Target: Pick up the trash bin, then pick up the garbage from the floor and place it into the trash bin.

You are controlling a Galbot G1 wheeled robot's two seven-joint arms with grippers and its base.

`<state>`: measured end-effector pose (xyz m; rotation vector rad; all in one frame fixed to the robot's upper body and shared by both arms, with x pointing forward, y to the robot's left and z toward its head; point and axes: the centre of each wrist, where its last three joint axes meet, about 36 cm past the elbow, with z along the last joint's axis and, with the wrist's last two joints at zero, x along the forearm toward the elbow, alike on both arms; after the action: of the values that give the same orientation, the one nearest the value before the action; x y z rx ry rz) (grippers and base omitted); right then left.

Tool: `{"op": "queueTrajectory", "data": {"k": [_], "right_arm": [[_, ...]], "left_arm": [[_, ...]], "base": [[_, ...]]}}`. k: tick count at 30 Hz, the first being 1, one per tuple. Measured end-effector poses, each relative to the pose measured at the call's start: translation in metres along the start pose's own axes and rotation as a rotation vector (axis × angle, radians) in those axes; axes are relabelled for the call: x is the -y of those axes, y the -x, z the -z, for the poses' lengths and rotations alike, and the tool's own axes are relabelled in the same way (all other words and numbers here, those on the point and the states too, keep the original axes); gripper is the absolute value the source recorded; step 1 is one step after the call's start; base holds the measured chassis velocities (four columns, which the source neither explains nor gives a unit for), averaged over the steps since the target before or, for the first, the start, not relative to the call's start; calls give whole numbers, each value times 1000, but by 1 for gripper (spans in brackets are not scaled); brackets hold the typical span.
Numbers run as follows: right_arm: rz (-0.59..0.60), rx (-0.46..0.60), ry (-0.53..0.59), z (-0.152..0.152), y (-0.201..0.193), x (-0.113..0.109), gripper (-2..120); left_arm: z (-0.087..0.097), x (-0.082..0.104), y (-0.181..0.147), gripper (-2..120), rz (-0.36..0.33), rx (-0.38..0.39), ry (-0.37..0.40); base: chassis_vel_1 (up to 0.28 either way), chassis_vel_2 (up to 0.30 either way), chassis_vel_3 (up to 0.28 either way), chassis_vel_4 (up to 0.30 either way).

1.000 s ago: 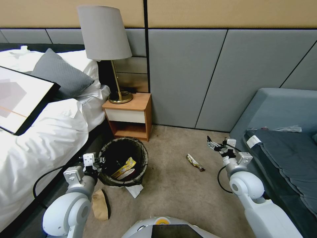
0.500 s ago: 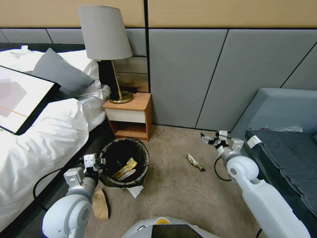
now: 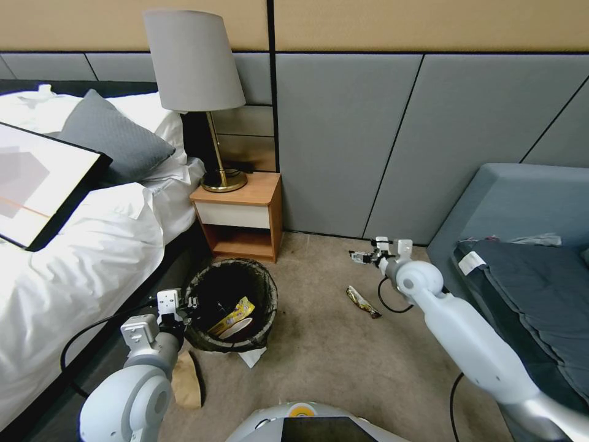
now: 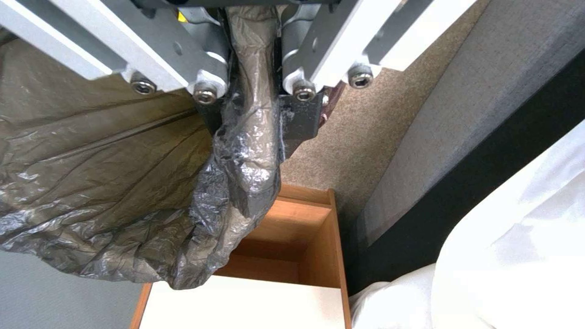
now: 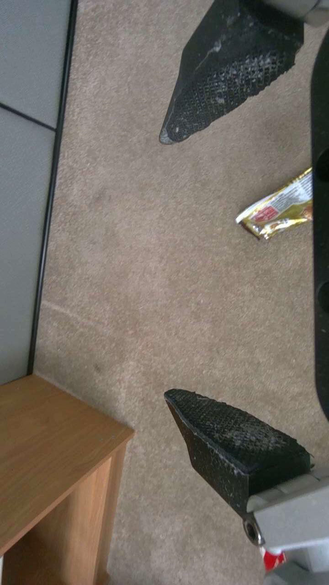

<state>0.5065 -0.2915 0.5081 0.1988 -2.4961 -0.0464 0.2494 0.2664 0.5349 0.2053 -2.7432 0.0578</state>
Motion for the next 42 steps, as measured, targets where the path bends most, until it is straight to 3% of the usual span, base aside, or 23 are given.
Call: {"op": "queueTrajectory", "data": {"k": [5,16,22,34,42], "right_arm": [[-4,-37,-1,-4,20,2,100],[-27,-221,-57,-34,117,3,100],[-37,-257,-74,-40,134,3,100],[-83,-441,-118,-111,196,-11,100],[-85,-445,-121,-113,198,-11,100]], "left_arm": [[-1,0,0,4,0,-4,1],[-1,-2,-1,4,7,-3,6],[0,-2,1,4,6,-1,6],[-3,-4,3,4,10,-10,4],[-3,-3,3,4,10,-12,0]], "base": [[0,0,0,0],[0,0,0,0],[0,0,0,0],[0,0,0,0],[0,0,0,0]]}}
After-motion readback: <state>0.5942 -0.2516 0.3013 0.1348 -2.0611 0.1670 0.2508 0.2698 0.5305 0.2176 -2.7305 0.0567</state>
